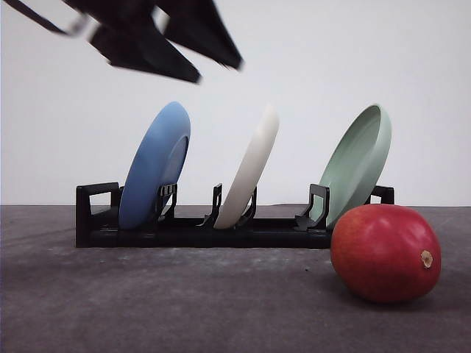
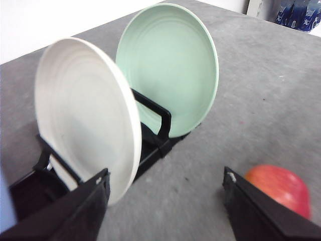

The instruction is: Place pomegranate in white plate

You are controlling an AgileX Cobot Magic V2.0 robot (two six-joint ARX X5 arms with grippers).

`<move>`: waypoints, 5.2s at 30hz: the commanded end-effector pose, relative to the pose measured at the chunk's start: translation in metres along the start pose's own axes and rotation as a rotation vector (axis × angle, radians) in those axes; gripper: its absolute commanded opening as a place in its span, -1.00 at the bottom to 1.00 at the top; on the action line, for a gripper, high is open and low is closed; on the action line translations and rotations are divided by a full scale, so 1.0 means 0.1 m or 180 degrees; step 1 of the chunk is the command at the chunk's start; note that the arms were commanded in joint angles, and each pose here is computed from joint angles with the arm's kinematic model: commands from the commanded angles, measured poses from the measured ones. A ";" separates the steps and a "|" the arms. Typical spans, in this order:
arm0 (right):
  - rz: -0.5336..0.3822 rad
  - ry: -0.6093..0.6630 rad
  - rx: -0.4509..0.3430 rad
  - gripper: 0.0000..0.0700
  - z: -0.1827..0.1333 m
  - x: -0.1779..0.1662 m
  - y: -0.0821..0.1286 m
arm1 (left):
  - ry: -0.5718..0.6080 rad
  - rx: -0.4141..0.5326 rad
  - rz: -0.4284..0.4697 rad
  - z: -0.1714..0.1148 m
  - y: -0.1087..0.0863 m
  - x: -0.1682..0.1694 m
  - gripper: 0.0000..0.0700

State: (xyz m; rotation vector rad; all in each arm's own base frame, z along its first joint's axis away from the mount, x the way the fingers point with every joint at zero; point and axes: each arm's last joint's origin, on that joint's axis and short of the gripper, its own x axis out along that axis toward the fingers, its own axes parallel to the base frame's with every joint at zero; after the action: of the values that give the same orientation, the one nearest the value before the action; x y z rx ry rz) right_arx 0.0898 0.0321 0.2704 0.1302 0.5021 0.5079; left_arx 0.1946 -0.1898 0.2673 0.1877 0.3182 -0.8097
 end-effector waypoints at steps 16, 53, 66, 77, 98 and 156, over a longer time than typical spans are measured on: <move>0.0029 -0.0073 -0.0040 0.00 0.05 -0.03 0.02 | 0.0246 0.0077 0.0596 -0.18 -0.03 1.08 0.24; 0.0008 -0.0076 -0.0040 0.00 0.05 -0.03 0.02 | 0.0047 -0.0128 0.0724 0.07 0.02 1.15 -0.97; 0.0008 -0.0075 -0.0038 0.00 0.05 -0.03 0.02 | -0.0339 -0.0655 0.0697 0.45 0.02 0.73 -0.97; 0.0008 -0.0075 -0.0038 0.00 0.05 -0.03 0.02 | -0.0173 -0.0610 0.0603 0.66 -0.08 0.13 -0.97; 0.0007 -0.0075 -0.0037 0.00 0.05 -0.03 0.02 | 0.0370 -0.0289 0.0651 0.03 -0.59 -0.80 -0.97; -0.0016 -0.0106 -0.0048 0.00 0.06 -0.03 0.02 | 0.2398 0.2624 -0.0007 -0.66 -1.21 0.13 0.05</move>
State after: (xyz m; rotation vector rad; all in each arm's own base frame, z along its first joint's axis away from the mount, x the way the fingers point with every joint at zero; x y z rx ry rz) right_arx 0.0902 0.0319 0.2710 0.1282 0.4937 0.5001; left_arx 0.1010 -0.2550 0.1934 1.3251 0.6668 -0.8111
